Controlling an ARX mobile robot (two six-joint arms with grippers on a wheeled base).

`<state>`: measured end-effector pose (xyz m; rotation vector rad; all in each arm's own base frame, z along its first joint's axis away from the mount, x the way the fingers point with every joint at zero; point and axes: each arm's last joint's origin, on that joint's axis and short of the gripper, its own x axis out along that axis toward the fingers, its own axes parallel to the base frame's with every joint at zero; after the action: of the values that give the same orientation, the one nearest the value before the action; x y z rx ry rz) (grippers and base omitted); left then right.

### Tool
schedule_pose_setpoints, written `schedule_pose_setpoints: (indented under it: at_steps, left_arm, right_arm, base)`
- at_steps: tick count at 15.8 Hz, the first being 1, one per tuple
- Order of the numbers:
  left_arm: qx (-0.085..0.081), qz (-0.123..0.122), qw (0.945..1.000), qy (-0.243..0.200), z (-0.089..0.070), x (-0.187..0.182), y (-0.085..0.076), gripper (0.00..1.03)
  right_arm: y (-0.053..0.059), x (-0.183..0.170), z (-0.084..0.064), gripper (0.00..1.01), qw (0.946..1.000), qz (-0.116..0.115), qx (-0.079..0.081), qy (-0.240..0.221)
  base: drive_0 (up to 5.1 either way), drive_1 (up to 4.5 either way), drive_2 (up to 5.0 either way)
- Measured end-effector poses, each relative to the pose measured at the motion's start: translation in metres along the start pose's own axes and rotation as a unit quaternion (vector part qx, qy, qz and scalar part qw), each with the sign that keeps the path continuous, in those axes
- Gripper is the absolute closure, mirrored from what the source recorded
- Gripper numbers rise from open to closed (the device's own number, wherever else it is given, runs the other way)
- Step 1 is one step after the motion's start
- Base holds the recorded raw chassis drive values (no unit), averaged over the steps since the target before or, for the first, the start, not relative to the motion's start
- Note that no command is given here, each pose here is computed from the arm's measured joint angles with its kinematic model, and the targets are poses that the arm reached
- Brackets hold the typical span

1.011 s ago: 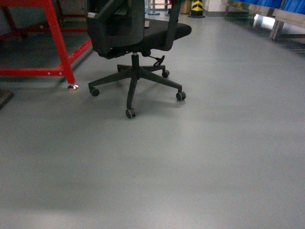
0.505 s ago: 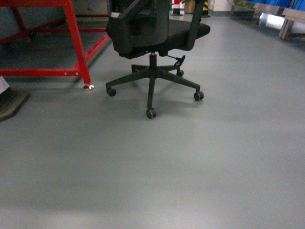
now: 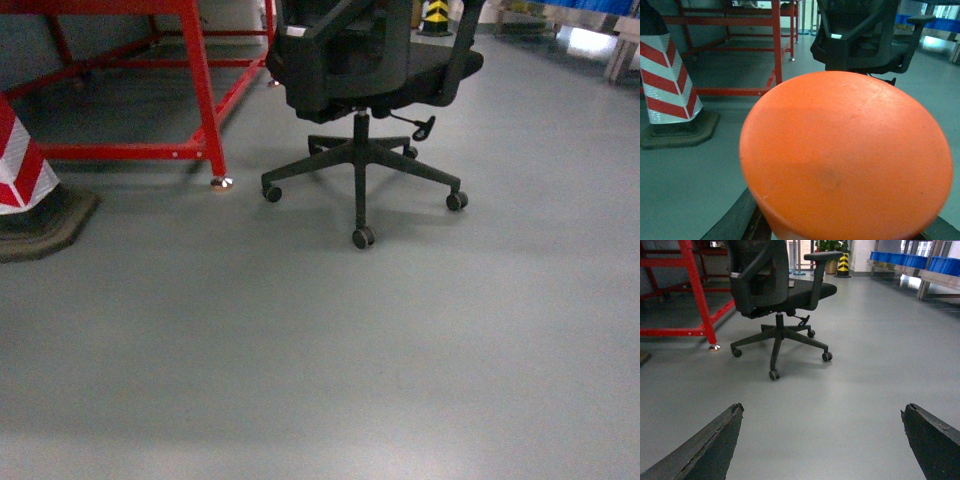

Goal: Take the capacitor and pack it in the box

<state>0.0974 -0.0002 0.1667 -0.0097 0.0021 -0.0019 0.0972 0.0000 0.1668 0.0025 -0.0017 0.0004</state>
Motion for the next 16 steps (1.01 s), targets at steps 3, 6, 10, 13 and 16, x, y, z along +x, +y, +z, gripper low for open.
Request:
schedule_pose_setpoints:
  at_steps: [3,6,10,13,16]
  left_arm:
    - [0.0,0.0,1.0,0.0,0.0,0.0,0.0,0.59]
    - [0.0,0.0,1.0,0.001,-0.0002,0.0,0.0,0.59]
    - [0.0,0.0,1.0,0.0,0.0,0.0,0.0,0.59]
    - [0.0,0.0,1.0,0.001,-0.0001,0.0,0.0,0.59]
    - [0.0,0.0,1.0,0.0,0.0001,0.0,0.0,0.59]
  right_arm:
    - [0.0,0.0,0.0,0.03,1.0,0.0,0.0,0.0]
    - [0.0,0.0,-0.0001,0.03,1.0,-0.001,0.0,0.0]
    - [0.0,0.0,0.0,0.03,1.0,0.0,0.0,0.0]
    - [0.0,0.0,-0.0001,0.03,1.0,0.0,0.0,0.001]
    - [0.0,0.0,-0.0001,0.03,1.0,0.0,0.0,0.0]
  base:
    - [-5.1,2.39,2.4]
    - [-5.0,2.44,2.4]
    - [-5.1,2.38,2.4]
    - [-5.1,2.37,2.4]
    - [-5.1,2.35,2.4]
